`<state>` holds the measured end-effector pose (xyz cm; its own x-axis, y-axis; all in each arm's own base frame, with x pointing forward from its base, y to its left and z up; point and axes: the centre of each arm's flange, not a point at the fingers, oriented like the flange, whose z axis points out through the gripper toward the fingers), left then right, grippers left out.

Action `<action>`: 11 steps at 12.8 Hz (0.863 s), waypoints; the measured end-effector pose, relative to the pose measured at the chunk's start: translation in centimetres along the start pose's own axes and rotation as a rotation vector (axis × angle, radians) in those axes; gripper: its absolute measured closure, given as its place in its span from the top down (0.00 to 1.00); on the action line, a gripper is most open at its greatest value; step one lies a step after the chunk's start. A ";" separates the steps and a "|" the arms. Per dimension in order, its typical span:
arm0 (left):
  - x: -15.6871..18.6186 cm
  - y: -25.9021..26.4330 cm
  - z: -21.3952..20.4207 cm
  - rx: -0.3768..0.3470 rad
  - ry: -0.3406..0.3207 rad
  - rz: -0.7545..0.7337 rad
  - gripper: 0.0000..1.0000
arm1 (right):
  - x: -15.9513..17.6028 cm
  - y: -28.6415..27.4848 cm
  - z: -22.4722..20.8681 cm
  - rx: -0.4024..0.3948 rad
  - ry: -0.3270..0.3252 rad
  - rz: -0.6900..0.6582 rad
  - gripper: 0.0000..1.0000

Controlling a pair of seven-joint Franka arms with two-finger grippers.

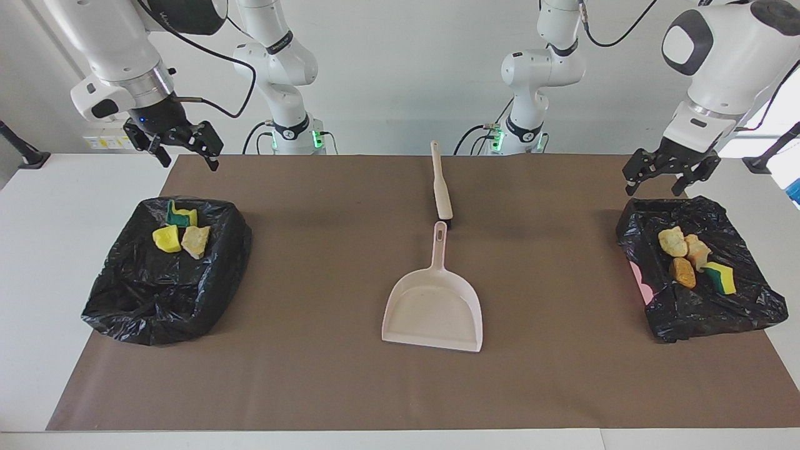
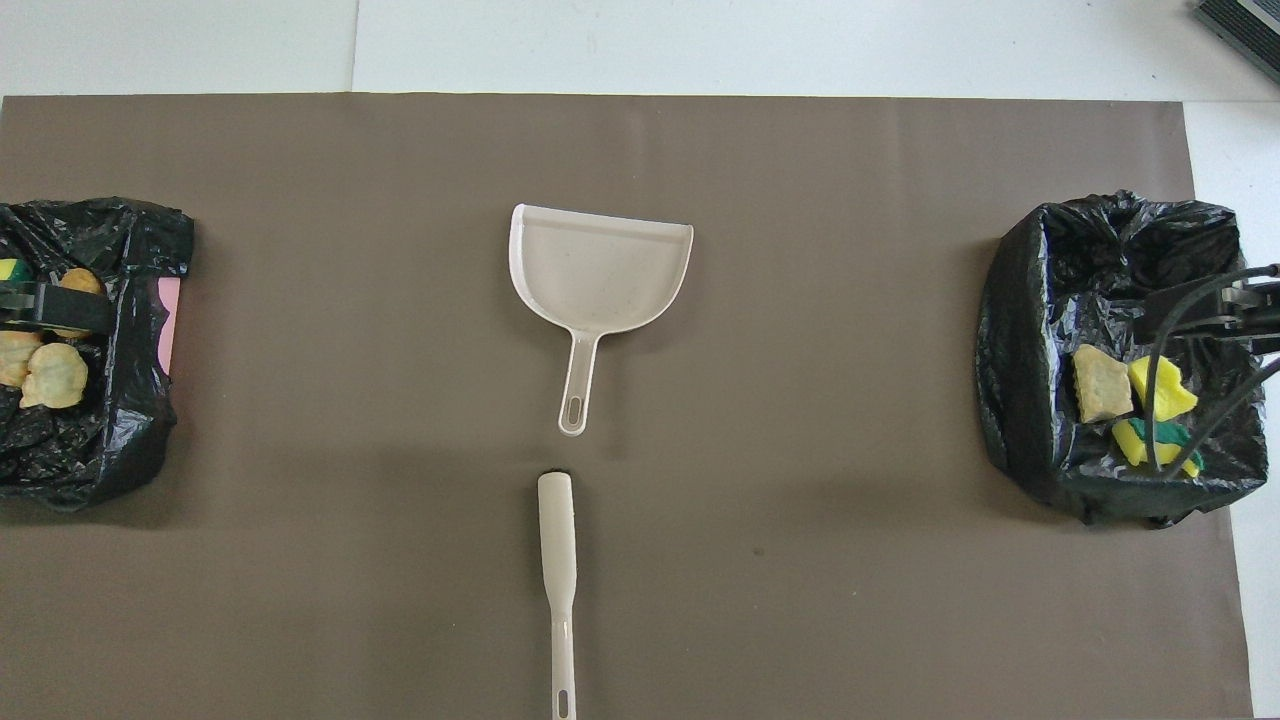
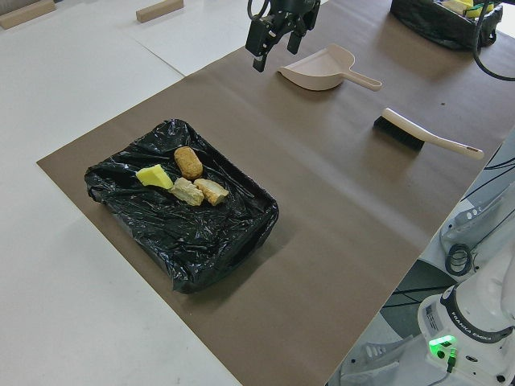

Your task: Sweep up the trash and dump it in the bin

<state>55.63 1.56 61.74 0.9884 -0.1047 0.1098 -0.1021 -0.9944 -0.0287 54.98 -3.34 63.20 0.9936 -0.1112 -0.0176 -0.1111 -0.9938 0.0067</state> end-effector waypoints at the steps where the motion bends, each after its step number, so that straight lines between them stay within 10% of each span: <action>1: 0.1 0.0 -1.7 0.002 0.018 0.001 1.00 | 0.0 0.0 0.0 0.000 0.000 0.000 1.00; 11: -0.8 1.4 -6.9 -0.061 0.045 -0.023 1.00 | 0.0 0.0 0.0 0.000 0.000 0.000 1.00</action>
<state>53.88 0.10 68.42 0.9846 -0.0815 0.1543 -0.0879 -0.9955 0.0349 54.98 -3.34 63.20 0.9936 -0.1112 -0.0176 -0.1111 -0.9938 0.0067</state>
